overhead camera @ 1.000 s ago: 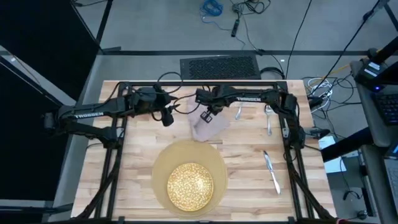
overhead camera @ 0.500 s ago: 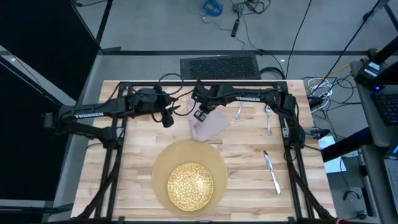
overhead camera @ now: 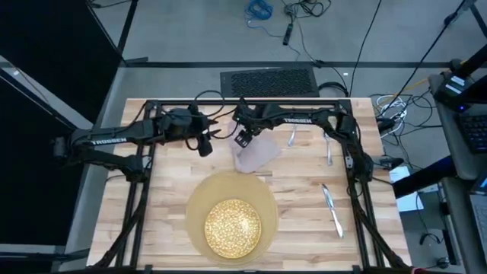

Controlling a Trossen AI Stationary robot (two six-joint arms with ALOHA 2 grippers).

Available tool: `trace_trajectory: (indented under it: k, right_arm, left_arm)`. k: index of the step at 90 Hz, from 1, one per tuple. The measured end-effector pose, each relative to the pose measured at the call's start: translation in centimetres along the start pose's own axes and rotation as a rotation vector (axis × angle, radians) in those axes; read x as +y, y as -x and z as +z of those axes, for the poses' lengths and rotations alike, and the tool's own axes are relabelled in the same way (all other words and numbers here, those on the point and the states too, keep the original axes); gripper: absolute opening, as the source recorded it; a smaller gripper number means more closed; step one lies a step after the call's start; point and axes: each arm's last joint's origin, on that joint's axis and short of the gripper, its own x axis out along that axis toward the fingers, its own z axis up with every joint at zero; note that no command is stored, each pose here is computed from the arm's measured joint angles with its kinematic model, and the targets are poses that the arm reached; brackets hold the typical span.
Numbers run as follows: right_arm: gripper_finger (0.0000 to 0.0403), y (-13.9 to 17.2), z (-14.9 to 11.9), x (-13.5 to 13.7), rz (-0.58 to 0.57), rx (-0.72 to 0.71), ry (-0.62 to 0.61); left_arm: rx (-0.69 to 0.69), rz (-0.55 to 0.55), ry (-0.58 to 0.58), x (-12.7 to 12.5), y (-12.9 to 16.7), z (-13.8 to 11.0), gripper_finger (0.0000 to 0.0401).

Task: Set table place
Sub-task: Fold the light orange napkin on the table

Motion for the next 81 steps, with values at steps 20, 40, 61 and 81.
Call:
trace_trajectory:
  k: [20,40,61,81]
  right_arm:
    - [0.0254,-0.2,0.2,-1.4,-0.021,0.018,-0.028]
    - [0.0263,-1.3,0.2,-2.3,0.035,0.068,-0.076]
    - [0.0258,-1.7,0.1,-1.7,0.07,0.078,-0.08]
    - [0.0196,-1.7,0.0,-1.6,0.068,0.084,-0.081]
  left_arm:
    - [0.012,-0.002,-0.002,0.0,0.0,-0.1,0.013]
    - [0.029,-0.007,0.004,-0.1,0.0,-0.3,0.013]
    - [0.031,-0.008,0.004,-0.1,0.0,-0.3,0.013]
    - [0.034,-0.008,0.004,-0.1,0.0,-0.3,0.013]
